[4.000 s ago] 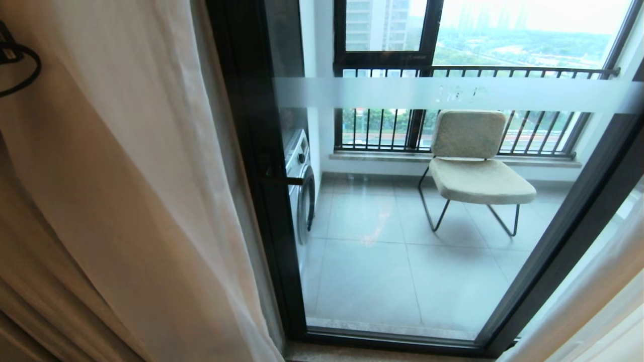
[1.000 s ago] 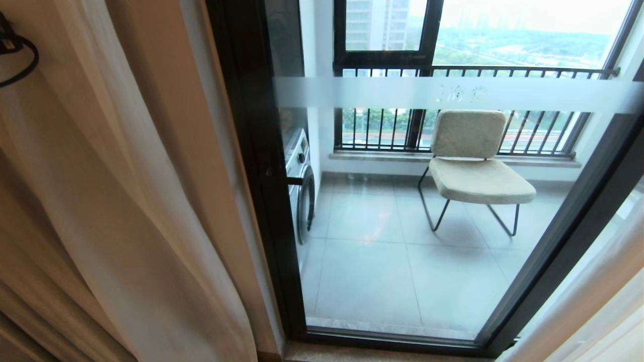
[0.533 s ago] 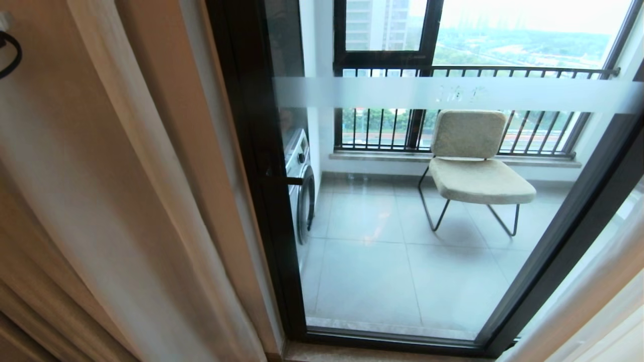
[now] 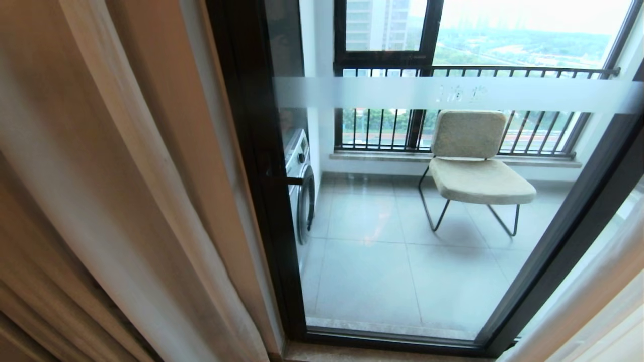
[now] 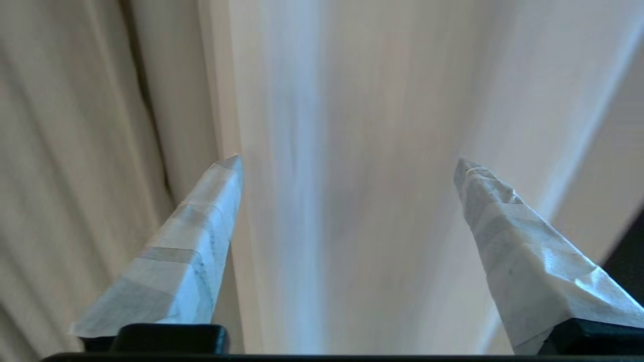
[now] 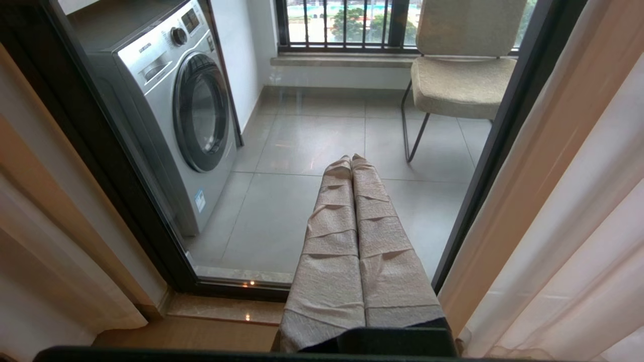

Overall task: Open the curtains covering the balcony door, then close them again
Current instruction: Pull the inner curtains open on both sides

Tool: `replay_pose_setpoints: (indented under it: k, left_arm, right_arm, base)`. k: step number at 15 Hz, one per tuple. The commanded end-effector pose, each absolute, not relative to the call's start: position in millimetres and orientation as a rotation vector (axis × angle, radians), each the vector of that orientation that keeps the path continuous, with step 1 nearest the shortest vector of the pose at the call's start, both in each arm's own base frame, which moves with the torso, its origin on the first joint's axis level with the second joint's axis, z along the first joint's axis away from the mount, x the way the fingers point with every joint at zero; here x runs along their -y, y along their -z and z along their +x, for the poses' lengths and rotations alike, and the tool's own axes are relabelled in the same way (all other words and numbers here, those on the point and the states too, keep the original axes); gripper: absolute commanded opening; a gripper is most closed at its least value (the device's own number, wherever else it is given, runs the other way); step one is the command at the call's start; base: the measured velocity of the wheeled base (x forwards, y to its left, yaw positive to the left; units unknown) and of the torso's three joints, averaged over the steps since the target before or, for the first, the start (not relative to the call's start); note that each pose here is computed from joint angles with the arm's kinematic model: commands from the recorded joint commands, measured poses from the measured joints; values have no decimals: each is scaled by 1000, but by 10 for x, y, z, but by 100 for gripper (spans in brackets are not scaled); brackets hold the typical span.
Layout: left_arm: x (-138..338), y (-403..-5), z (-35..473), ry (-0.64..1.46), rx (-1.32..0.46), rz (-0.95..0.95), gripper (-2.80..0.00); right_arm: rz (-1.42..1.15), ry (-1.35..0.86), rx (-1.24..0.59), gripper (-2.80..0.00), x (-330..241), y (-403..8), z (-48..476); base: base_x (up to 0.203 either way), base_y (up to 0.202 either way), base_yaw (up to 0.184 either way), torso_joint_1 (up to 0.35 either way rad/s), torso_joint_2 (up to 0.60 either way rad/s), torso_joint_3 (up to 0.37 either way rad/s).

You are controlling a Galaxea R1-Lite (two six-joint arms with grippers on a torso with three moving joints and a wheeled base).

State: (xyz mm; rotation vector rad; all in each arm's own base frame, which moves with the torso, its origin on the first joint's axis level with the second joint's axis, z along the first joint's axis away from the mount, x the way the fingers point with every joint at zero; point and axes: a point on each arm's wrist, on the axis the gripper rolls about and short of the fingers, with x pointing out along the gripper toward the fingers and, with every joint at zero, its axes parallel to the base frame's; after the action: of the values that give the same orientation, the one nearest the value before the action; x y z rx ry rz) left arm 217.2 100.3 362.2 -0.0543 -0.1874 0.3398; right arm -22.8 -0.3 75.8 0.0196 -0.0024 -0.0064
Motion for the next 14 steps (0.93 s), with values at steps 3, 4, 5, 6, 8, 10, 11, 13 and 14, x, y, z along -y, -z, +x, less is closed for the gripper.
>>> replay_pose_setpoints:
  k: [3, 4, 5, 6, 8, 10, 11, 13, 14]
  left_arm:
    - [-768, -3518, 1675, -338, 197, -52, 0]
    - [-733, -3464, 1604, -338, 189, -55, 0]
    - [-712, -3420, 1560, -337, 181, -57, 0]
    - [-698, -3405, 1538, -333, 179, -57, 0]
    - [-699, -3392, 1536, -333, 176, -58, 0]
    - [-698, -3391, 1538, -332, 176, -58, -280]
    - [-699, -3389, 1541, -330, 175, -58, -280]
    - [-702, -3376, 1548, -330, 170, -59, -280]
    - [-703, -3366, 1550, -330, 166, -60, -280]
  right_arm:
    - [20, 6, 3, -280, 3, -758, -228]
    - [20, 6, 4, -280, 3, -759, -228]
    - [20, 6, 3, -280, 3, -758, -228]
    - [20, 6, 2, -280, 3, -758, -227]
    - [20, 6, 3, -280, 3, -758, -228]
    - [20, 6, 4, -280, 3, -758, -228]
    - [20, 6, 3, -280, 3, -759, -227]
    - [20, 6, 3, -280, 3, -758, -228]
    - [20, 6, 3, -280, 3, -758, -228]
  base:
    - [0, 0, 0, 0, 0, 0]
    - [0, 0, 0, 0, 0, 0]
    - [0, 0, 0, 0, 0, 0]
    - [0, 0, 0, 0, 0, 0]
    - [0, 0, 0, 0, 0, 0]
    - [0, 0, 0, 0, 0, 0]
    - [0, 0, 0, 0, 0, 0]
    - [0, 0, 0, 0, 0, 0]
    - [0, 0, 0, 0, 0, 0]
